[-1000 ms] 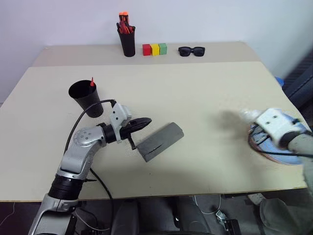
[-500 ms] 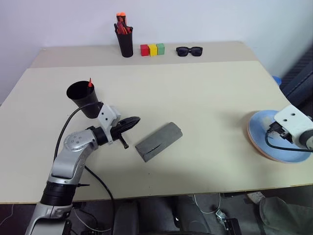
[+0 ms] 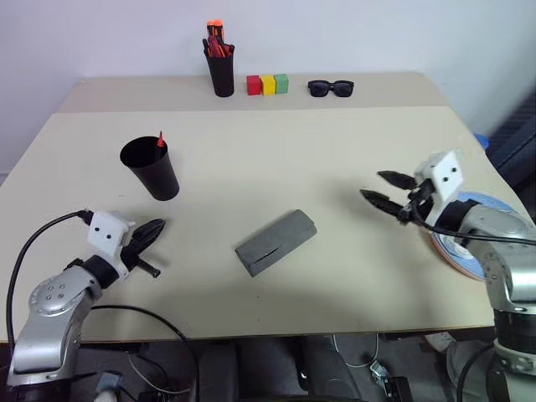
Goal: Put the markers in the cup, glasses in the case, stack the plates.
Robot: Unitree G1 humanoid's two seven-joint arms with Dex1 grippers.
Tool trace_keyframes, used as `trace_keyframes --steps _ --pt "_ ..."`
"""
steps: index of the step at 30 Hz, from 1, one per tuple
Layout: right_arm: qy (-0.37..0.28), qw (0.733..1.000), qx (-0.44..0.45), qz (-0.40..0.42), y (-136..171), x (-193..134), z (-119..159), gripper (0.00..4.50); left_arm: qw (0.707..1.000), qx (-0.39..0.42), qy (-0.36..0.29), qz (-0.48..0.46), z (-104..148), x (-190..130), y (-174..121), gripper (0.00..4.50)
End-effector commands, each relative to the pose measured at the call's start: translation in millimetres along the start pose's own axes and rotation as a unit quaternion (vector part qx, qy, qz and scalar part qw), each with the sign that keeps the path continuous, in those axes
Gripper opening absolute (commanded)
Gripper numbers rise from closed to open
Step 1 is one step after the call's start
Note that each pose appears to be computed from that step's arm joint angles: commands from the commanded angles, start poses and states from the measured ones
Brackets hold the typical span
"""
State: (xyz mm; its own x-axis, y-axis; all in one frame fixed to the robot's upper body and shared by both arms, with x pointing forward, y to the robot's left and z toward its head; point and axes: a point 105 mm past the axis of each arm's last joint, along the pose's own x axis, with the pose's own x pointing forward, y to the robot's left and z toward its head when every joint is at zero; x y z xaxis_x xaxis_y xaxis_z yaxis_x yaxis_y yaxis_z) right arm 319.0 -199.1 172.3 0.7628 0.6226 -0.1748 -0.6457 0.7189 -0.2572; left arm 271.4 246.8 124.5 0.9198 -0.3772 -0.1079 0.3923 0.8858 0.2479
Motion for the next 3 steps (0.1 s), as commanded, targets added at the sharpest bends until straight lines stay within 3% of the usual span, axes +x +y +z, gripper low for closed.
trace_keyframes --steps 1,3 --pt "-0.010 1.000 -0.016 0.010 1.1 4.7 6.4 2.62 0.999 0.013 -0.031 0.023 18.8 -6.0 4.1 0.00" --pt "-0.010 1.000 -0.018 0.015 2.0 7.0 6.1 2.62 0.999 0.012 -0.030 0.027 18.4 -6.5 3.7 0.00"
